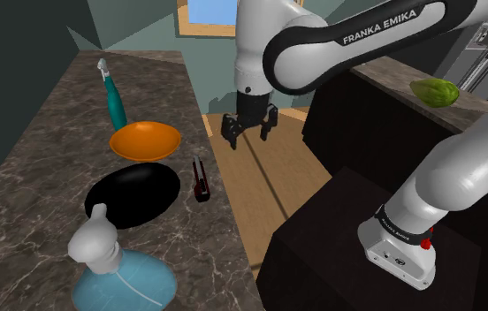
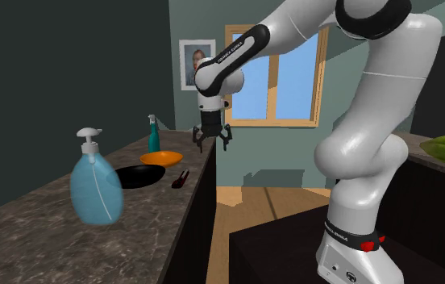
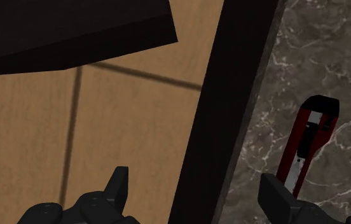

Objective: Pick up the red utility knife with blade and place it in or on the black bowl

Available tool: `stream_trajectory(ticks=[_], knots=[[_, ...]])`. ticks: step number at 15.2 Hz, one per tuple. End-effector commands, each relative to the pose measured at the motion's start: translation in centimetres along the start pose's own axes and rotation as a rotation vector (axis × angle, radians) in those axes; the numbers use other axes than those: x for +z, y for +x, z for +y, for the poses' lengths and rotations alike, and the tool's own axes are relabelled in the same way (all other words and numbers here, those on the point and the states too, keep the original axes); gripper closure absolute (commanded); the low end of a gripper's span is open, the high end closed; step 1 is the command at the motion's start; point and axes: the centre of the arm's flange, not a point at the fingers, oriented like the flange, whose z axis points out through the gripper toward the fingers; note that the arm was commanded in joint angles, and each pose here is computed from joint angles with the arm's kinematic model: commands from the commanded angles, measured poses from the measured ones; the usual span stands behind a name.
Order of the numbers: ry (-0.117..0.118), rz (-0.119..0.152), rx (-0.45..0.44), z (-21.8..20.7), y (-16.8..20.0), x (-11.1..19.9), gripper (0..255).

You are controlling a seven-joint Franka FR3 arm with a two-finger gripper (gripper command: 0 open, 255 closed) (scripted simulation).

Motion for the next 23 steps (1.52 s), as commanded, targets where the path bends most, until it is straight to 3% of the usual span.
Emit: stream_trajectory(ticks=[1, 11, 19, 23], knots=[[0.006, 0.0, 0.029, -2.3, 0.5, 1.5, 0], [0.027, -0.002, 0.162, -12.7, 4.7, 7.9, 0], [0.027, -0.002, 0.163, -12.9, 4.7, 12.0, 0], [0.027, -0.002, 0.163, -12.9, 4.7, 12.0, 0]])
